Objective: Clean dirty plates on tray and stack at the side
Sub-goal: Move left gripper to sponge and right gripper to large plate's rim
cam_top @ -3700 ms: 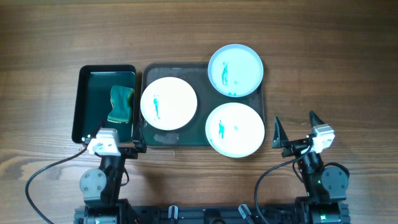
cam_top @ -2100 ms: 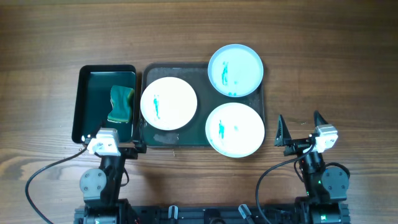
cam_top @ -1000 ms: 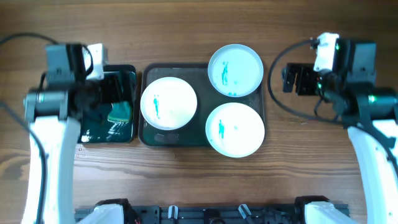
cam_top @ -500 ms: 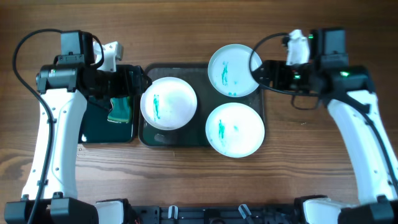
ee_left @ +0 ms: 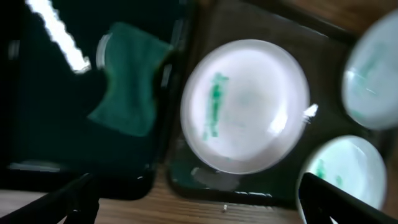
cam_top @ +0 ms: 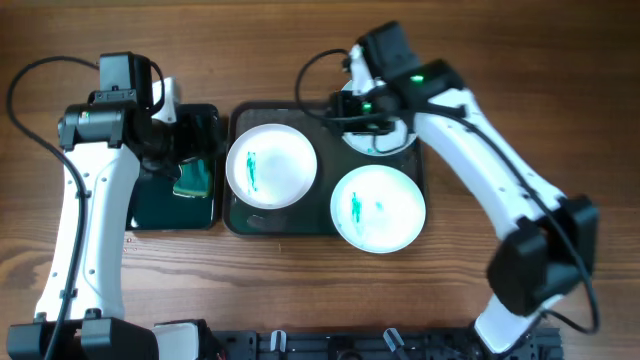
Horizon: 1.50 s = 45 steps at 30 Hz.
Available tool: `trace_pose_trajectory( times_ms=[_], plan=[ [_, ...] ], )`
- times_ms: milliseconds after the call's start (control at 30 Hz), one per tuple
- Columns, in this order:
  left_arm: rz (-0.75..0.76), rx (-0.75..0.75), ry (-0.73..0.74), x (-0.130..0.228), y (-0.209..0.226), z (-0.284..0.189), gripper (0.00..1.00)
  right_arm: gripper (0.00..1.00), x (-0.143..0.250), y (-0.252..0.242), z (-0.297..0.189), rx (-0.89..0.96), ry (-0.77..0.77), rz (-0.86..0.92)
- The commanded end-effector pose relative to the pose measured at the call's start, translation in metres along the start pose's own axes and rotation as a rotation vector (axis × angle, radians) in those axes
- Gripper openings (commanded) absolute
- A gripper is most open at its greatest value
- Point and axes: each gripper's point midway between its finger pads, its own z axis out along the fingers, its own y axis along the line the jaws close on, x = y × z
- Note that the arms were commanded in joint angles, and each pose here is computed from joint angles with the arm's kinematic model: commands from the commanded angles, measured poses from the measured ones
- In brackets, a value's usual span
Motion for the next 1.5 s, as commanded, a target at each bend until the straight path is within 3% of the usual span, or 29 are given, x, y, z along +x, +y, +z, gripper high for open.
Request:
trace_pose_trajectory(
  times_ms=[0, 333, 767, 1267, 1300, 1467],
  plan=[
    [-0.123, -0.195, -0.065, -0.01, 0.038, -0.01, 0.99, 0.55, 0.008, -0.01, 0.04, 0.092, 0.055, 0.046],
    [-0.184, -0.249, -0.044, -0.014, 0.063, -0.003, 0.94, 0.43, 0.033, -0.023, 0.113, 0.126, 0.177, 0.046],
    [-0.171, -0.289, 0.096, -0.011, 0.08, 0.042, 0.94, 0.29, 0.044, -0.015, 0.138, 0.076, 0.181, 0.015],
    [-0.159, -0.25, 0.084, -0.017, 0.074, 0.048, 0.92, 0.09, 0.063, -0.028, 0.162, 0.098, 0.217, 0.132],
    [-0.159, -0.246, 0.083, -0.017, 0.074, 0.048, 0.91, 0.05, 0.063, -0.028, 0.162, 0.099, 0.217, 0.137],
    [-0.16, -0.236, 0.077, -0.018, 0.072, 0.051, 0.72, 0.04, 0.063, -0.028, 0.162, 0.099, 0.216, 0.139]
  ],
)
